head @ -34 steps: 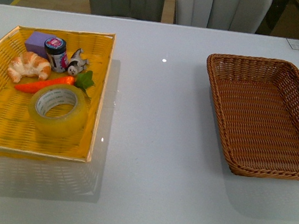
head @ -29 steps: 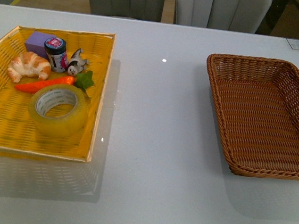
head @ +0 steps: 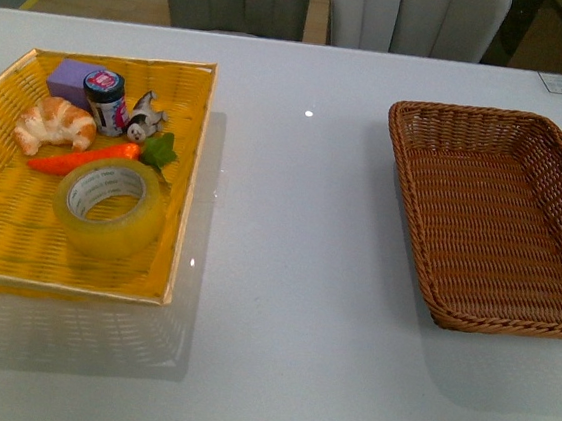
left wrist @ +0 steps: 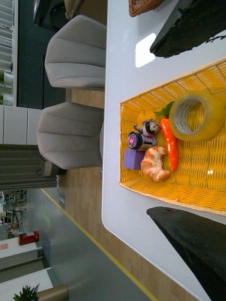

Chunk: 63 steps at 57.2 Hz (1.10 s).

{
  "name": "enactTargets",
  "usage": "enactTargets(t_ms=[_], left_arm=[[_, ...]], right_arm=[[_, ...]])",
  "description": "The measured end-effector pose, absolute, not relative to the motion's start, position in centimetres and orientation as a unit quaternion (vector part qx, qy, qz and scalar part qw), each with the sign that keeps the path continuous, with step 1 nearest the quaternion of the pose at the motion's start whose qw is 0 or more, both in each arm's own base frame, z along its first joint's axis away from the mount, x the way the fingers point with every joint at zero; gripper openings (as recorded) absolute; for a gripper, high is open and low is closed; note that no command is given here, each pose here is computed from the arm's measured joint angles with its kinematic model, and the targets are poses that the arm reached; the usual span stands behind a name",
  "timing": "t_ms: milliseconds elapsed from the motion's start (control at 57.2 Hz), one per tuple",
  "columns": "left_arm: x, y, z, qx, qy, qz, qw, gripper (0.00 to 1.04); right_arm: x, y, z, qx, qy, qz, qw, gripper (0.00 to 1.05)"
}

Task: Move tape to another basket

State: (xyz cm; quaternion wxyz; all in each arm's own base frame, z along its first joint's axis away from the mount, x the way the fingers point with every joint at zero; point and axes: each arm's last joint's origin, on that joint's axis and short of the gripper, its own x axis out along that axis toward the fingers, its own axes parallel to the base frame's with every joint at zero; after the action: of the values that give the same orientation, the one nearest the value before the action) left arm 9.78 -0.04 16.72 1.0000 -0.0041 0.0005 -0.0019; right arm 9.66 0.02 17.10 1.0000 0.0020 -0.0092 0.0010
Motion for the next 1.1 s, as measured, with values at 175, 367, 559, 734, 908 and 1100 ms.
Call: enactTargets(t_ms=[175, 367, 559, 734, 908, 1100], left_arm=[[9.8, 0.0, 16.6, -0.018, 0.033, -0.02, 0.999, 0.96], [12.4, -0.7, 17.9, -0.174, 0.269, -0.055, 0.946, 0.96], [17.6, -2.0, 18.3, -0.168, 0.254, -0.054, 0.951, 0.96], [23.6, -2.8, 15.9, -0.158, 0.287, -0.033, 0.944, 0.96], [27.9, -2.9, 12.2, -0.137, 0.328, 0.006, 0.935, 0.96], [30.4, -2.5, 8.0, -0.124, 0.377, 0.046, 0.916, 0.96]], right_arm=[[9.7, 0.0, 17.1, 0.002, -0.009, 0.001, 1.0, 0.96], [9.7, 0.0, 17.1, 0.002, -0.009, 0.001, 1.0, 0.96], [9.7, 0.0, 17.1, 0.002, -0.009, 0.001, 1.0, 0.96], [9.7, 0.0, 17.1, 0.002, -0.009, 0.001, 1.0, 0.96], [9.7, 0.0, 17.1, 0.002, -0.009, 0.001, 1.0, 0.96], [9.7, 0.0, 17.1, 0.002, -0.009, 0.001, 1.0, 0.96]])
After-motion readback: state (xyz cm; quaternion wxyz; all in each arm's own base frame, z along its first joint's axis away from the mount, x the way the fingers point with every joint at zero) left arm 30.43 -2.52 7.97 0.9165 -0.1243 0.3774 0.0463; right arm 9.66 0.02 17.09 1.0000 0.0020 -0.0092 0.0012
